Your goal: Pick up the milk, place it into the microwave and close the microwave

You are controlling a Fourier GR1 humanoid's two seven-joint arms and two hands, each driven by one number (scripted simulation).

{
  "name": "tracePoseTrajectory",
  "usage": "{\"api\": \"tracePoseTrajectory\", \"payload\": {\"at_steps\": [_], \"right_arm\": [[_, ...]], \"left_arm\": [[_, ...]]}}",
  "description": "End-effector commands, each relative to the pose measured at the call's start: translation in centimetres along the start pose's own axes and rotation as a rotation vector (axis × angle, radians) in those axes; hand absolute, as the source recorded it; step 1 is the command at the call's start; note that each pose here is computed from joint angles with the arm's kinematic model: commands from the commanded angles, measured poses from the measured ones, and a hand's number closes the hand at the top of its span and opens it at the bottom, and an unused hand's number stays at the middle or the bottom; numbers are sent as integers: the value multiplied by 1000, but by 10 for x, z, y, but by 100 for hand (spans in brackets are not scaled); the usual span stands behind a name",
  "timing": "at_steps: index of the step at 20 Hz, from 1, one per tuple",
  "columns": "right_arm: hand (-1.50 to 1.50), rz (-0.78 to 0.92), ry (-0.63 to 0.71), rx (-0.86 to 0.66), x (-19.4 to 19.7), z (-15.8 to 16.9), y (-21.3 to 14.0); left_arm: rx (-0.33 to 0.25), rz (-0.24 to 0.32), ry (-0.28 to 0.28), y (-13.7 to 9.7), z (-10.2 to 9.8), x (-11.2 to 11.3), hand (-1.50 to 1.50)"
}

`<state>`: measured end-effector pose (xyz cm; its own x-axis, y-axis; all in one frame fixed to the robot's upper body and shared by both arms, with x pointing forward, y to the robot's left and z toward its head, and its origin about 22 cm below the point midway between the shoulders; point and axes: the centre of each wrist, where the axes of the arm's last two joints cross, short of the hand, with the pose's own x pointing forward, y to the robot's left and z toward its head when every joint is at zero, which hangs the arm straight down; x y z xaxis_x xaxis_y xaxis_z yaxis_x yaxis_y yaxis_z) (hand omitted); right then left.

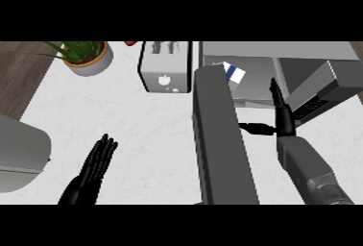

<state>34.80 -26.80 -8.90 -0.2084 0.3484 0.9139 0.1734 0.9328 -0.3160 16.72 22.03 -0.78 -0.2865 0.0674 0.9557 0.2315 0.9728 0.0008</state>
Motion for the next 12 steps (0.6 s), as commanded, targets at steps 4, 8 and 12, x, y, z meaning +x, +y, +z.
{"api": "tracePoseTrajectory", "payload": {"at_steps": [4,8,12], "right_arm": [[-150,-121,10,65,-31,52,-15],[-150,-242,-1,64,-41,81,-4],[-150,-400,-36,82,-45,90,-10]], "left_arm": [[-5,-12,-8,-18,-2,-7,-150],[2,8,-1,-12,5,-9,-150],[-99,79,39,-11,-11,-7,-150]]}}
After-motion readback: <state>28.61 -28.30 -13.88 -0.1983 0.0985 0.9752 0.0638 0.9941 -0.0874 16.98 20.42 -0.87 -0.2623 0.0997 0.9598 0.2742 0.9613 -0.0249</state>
